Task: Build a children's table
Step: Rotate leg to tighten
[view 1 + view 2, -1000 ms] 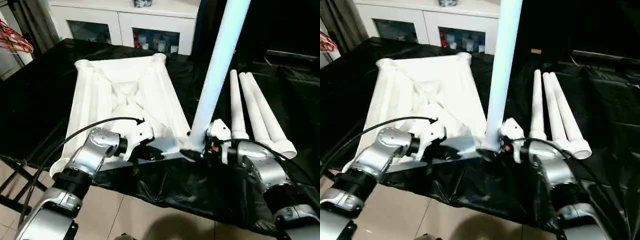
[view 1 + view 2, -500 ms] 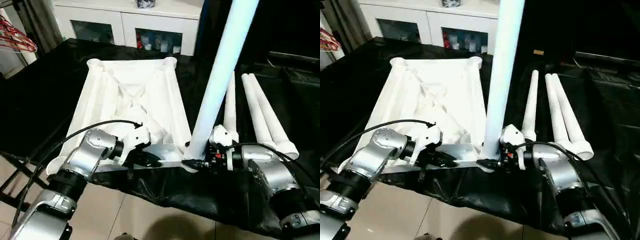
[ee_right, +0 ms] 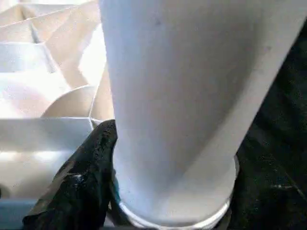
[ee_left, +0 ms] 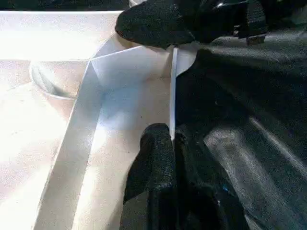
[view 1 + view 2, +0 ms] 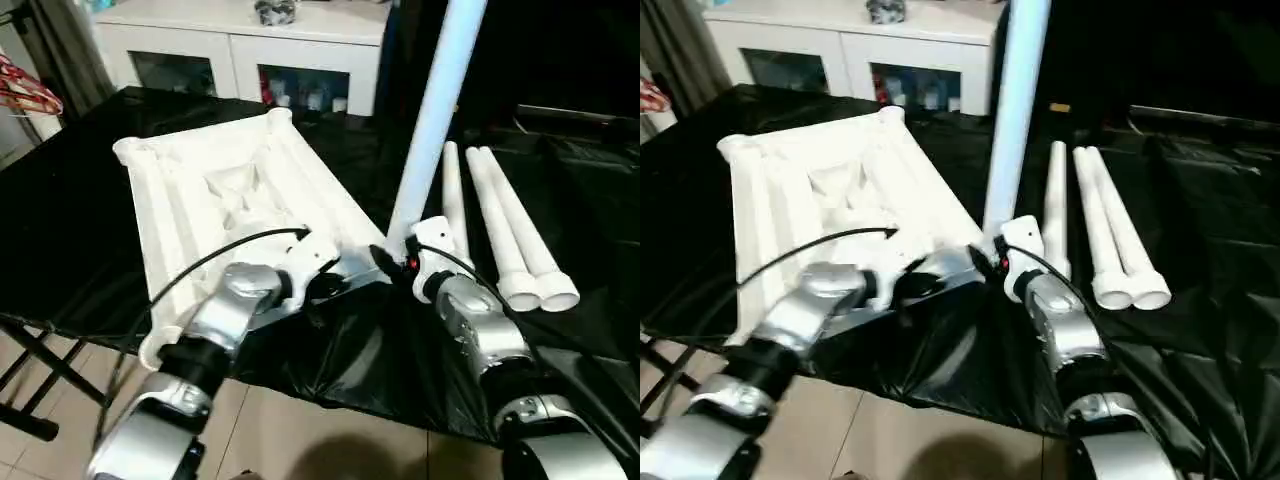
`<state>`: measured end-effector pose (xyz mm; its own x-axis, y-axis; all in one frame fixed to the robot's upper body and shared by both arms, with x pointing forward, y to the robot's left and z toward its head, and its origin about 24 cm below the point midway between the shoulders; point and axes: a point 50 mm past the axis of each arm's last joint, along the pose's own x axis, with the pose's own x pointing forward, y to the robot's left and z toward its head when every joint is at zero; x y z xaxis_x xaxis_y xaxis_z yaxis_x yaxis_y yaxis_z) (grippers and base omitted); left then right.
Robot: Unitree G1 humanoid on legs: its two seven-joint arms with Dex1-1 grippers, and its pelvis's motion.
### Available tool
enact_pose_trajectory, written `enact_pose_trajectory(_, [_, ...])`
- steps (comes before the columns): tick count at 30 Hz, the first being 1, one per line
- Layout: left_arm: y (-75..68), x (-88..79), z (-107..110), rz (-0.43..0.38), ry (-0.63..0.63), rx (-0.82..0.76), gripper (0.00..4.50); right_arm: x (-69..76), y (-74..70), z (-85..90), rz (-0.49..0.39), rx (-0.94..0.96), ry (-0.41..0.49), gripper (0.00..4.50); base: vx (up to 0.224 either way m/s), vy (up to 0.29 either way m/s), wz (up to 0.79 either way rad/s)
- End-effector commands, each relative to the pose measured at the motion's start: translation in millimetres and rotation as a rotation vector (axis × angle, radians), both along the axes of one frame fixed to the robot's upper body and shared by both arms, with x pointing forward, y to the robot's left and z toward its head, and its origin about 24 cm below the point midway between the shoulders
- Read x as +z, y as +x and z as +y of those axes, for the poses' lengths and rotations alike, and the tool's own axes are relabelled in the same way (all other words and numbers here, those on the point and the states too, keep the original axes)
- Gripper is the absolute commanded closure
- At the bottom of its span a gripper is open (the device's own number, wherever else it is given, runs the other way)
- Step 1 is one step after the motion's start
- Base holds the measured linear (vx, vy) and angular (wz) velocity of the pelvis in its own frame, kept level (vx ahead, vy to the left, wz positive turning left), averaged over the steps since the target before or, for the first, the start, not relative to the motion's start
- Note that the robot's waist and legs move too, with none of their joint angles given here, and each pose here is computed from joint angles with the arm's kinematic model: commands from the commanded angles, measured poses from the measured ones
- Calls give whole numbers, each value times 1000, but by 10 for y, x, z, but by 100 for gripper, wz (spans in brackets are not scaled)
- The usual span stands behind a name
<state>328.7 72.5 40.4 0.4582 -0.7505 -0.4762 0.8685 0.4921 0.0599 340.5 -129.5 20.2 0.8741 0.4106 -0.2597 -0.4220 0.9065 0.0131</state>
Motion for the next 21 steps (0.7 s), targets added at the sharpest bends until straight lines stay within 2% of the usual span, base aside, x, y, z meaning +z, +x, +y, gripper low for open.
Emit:
enact_pose_trajectory(1, [-17, 113, -251, -45, -79, -43, 450, -238, -166, 385, 121, 144, 45, 103, 0, 0, 0])
enact_pose_trajectory(6, [-77, 113, -204, -35, -80, -129, 450, -209, -162, 336, 91, 202, -5, 57, 0, 0, 0])
enact_pose_trajectory(13, [-171, 111, -43, 21, -73, -289, 450, -138, -216, 172, 54, 412, -27, 57, 0, 0, 0])
enact_pose_trajectory(18, [-210, 105, 100, 66, -36, -375, 450, -63, -323, 20, 70, 617, -11, 57, 0, 0, 0])
enact_pose_trajectory(21, [-224, 117, 165, 86, -27, -411, 450, -37, -387, -62, 86, 718, -34, 57, 0, 0, 0])
